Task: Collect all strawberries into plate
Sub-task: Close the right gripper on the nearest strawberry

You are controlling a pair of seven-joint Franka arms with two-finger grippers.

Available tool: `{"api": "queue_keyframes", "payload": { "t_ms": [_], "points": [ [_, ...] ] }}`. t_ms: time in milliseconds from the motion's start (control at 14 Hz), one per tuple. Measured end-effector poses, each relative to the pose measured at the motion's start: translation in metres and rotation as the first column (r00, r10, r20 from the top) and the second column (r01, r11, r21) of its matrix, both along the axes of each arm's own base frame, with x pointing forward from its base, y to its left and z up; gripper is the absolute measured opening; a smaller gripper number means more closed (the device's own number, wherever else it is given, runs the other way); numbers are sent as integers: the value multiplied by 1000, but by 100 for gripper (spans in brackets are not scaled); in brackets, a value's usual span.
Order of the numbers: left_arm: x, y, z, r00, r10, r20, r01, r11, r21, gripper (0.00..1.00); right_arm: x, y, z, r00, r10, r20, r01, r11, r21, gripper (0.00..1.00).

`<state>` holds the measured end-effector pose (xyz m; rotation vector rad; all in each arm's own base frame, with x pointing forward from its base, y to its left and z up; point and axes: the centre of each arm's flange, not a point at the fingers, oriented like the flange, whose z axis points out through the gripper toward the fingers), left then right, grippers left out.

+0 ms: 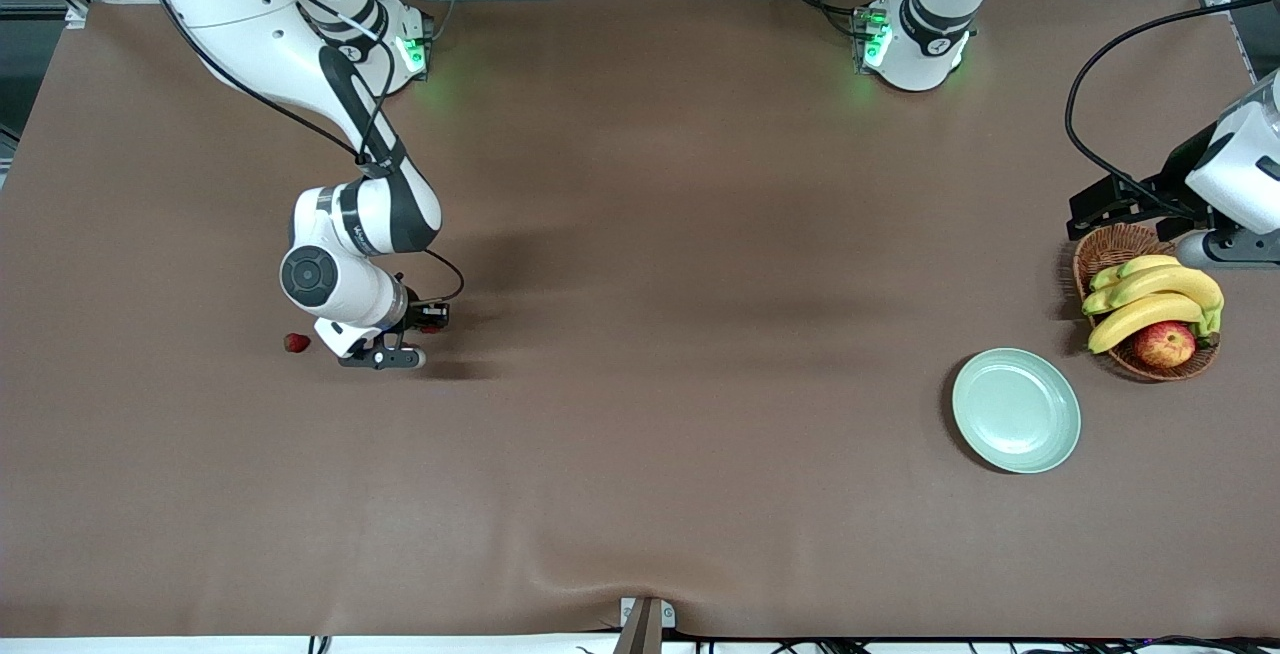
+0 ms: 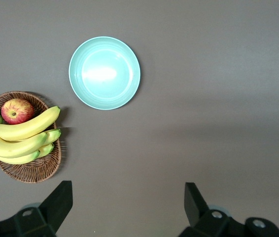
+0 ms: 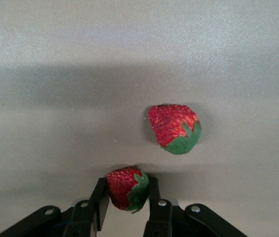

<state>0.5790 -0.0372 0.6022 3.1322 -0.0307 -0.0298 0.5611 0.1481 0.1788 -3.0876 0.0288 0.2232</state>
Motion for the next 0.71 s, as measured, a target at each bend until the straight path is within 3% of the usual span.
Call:
{"api": "queue_keyframes", "payload": {
  "t_ms": [357, 714],
  "points": [
    [0, 0, 0, 1000, 0, -1, 0, 1000, 0, 100, 8, 3, 11, 1000, 7, 20, -8, 1000, 6, 37],
    [0, 0, 0, 1000, -1, -1, 1, 1000, 0, 100, 20, 74, 89, 991, 122, 62, -125, 991, 49, 37]
  ]
}}
